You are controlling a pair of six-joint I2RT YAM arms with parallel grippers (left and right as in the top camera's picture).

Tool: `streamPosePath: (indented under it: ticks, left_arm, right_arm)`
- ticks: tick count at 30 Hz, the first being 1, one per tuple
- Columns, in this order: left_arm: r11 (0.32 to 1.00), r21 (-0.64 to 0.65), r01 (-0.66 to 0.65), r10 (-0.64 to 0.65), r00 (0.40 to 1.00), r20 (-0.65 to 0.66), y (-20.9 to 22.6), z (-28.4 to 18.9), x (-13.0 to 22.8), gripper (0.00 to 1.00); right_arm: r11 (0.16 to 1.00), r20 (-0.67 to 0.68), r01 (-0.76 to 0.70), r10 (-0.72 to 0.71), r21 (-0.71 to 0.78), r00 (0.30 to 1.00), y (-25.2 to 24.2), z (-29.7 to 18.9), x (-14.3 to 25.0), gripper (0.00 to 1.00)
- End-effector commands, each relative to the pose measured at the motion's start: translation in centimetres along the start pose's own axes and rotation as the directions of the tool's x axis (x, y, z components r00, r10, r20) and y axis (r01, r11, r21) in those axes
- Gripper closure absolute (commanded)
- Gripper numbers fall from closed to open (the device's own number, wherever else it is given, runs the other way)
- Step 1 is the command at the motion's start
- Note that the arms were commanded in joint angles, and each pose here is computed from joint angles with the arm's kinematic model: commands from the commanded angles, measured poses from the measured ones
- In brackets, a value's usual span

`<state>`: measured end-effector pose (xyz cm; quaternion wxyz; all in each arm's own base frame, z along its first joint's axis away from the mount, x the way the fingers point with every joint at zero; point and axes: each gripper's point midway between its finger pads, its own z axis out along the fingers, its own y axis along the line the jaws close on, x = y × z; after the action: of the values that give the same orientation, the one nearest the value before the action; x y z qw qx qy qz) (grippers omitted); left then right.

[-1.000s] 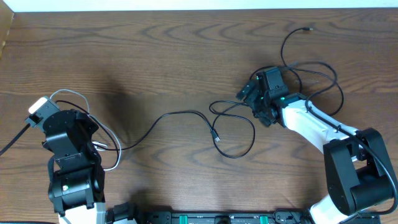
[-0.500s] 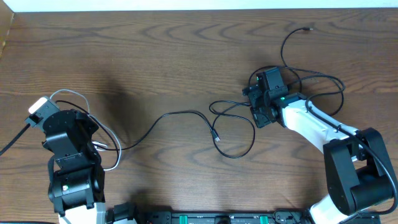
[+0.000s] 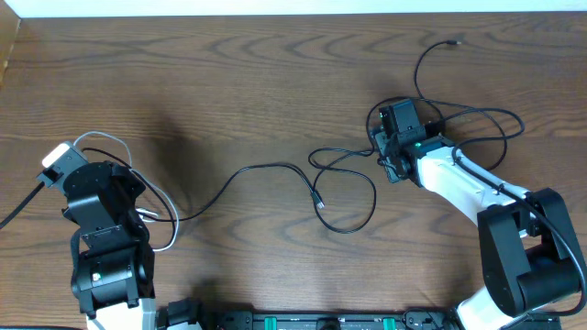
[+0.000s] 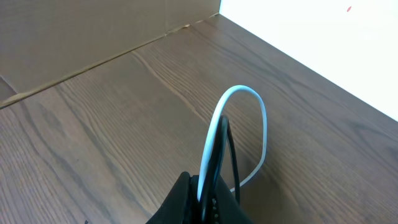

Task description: Untangle cables

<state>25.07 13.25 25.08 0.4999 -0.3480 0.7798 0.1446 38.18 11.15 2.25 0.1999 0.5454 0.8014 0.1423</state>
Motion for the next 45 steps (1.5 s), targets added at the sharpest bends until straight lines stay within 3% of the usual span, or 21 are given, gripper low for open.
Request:
streamPosePath:
  ticks: [1,10,14,17,20,27,30,34,40,45]
  left_arm:
    - [1.0,-0.001,0.0,0.0,1.0,0.017,0.1,-0.3,-0.7,0.93]
    - [1.0,-0.001,0.0,0.0,1.0,0.017,0.1,-0.3,-0.7,0.93]
    - [1.0,-0.001,0.0,0.0,1.0,0.017,0.1,-0.3,-0.7,0.93]
    - [1.0,-0.001,0.0,0.0,1.0,0.017,0.1,-0.3,-0.7,0.92]
    - [1.0,-0.001,0.0,0.0,1.0,0.017,0.1,-0.3,-0.7,0.92]
    - [1.0,-0.001,0.0,0.0,1.0,0.017,0.1,-0.3,-0.7,0.93]
    - [1.0,-0.001,0.0,0.0,1.0,0.017,0.1,-0.3,-0.7,0.92]
    - [1.0,-0.002,0.0,0.0,1.0,0.017,0.1,-0.3,-0.7,0.93]
    - [1.0,-0.001,0.0,0.0,1.0,0.017,0.1,-0.3,-0.7,0.93]
    - [1.0,-0.001,0.0,0.0,1.0,0.017,0.1,-0.3,-0.7,0.92]
  right_arm:
    - [0.999,0.092,0.041,-0.042,0.017,0.995,0.0,0.2,-1.7,0.19]
    - [0.996,0.096,0.072,-0.078,0.056,0.992,-1.0,2.0,-1.6,0.2]
    - [0.979,-0.004,0.189,-0.189,-0.076,0.982,2.0,1.9,0.4,0.31]
    - [0.969,-0.011,0.188,-0.192,-0.163,0.981,4.1,-0.4,0.4,0.22]
    - [0.922,0.042,0.326,-0.325,-0.207,0.945,5.4,-2.5,0.0,0.01]
    - [0.844,0.146,0.532,-0.519,-0.067,0.842,3.1,-6.9,-1.8,0.01]
    - [0.76,0.066,0.65,-0.648,-0.008,0.758,0.8,-7.3,-0.8,0.01]
    - [0.625,-0.147,0.781,-0.773,-0.01,0.617,-3.1,-7.6,2.3,0.01]
    - [0.557,-0.348,0.829,-0.767,0.055,0.539,-8.3,-9.1,4.4,0.01]
    - [0.506,-0.448,0.862,-0.767,0.016,0.459,-10.4,-10.2,7.2,0.01]
